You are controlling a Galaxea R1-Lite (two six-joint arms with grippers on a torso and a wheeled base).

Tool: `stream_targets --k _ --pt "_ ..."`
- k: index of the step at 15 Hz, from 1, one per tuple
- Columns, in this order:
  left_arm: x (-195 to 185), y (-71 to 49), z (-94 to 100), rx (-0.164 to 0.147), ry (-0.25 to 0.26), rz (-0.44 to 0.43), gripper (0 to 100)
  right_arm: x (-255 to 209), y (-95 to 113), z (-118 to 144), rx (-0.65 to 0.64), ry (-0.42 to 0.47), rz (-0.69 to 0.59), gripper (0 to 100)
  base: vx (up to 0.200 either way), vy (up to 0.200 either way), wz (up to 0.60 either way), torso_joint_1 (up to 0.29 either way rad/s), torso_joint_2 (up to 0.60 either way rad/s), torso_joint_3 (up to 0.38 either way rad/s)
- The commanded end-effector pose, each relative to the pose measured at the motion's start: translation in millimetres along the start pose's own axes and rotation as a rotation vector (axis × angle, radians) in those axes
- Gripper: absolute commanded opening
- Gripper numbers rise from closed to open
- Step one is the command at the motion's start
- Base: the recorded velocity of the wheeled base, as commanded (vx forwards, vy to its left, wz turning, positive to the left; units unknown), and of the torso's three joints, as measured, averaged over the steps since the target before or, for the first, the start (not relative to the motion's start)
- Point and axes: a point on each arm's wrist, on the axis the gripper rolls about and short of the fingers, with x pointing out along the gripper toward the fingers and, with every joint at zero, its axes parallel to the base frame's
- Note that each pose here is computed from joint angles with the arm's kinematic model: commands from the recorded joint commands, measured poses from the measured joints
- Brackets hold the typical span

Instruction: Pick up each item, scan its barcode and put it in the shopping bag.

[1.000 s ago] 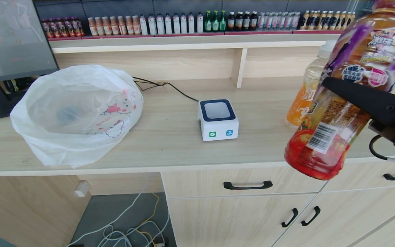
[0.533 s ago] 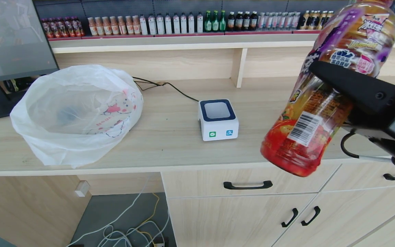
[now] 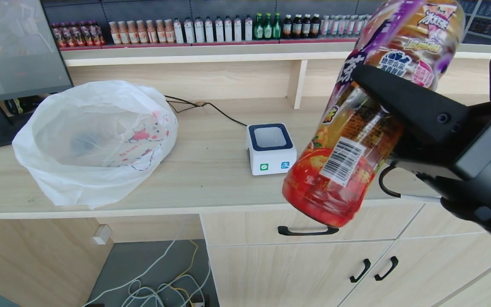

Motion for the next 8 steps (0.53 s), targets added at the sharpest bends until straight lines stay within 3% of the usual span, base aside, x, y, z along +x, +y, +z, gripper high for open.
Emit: stream_targets --k 1,8 --pt "0.0 0.0 0.0 0.000 0.001 0.000 100 3.3 1.6 -2.6 0.010 0.003 0.015 0 0.000 0.000 0.00 0.000 0.00 0.000" --pt "0.0 0.0 0.0 0.000 0.001 0.000 100 -9.1 9.6 -12.4 0.048 0.030 0.044 0 0.000 0.000 0.00 0.000 0.00 0.000"
